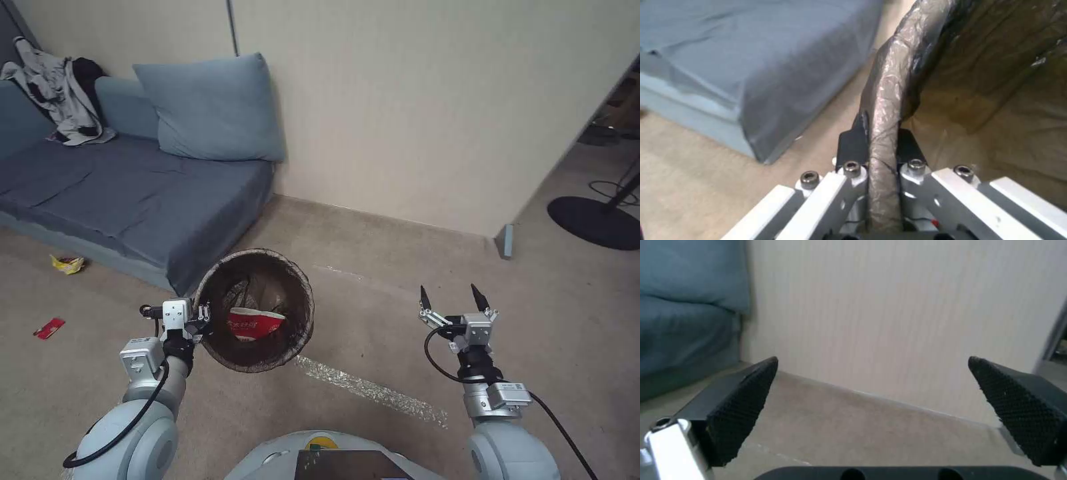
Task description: Pick up the trash bin, then pick up the garbage from the floor and place it into the trash bin.
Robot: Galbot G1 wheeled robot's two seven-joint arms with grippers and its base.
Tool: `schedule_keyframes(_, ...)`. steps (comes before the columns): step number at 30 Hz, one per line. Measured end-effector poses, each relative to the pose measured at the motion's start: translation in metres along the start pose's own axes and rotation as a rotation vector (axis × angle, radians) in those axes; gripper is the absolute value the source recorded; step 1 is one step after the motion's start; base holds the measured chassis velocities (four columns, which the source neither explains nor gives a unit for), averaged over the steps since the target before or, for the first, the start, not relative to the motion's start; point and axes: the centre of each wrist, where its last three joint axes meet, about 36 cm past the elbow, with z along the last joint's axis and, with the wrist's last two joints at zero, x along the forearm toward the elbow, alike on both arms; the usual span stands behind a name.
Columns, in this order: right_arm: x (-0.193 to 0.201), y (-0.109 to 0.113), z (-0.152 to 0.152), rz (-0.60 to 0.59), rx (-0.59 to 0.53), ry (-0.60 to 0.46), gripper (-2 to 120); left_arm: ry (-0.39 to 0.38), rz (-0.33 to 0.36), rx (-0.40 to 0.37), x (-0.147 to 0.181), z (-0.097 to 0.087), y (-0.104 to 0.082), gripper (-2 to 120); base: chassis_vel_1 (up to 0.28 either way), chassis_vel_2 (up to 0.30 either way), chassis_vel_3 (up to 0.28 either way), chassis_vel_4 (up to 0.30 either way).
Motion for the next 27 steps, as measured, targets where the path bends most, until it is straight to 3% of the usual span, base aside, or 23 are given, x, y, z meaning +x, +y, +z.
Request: schedule_keyframes(27, -0.0044, -0.0039, 0.0014, -0.007, 0.002, 0.011, 100, -0.017, -0.003, 0.01, 0.0019, 0.0006, -0.0018, 0, 0.112, 0.113, 0.116, 0.112)
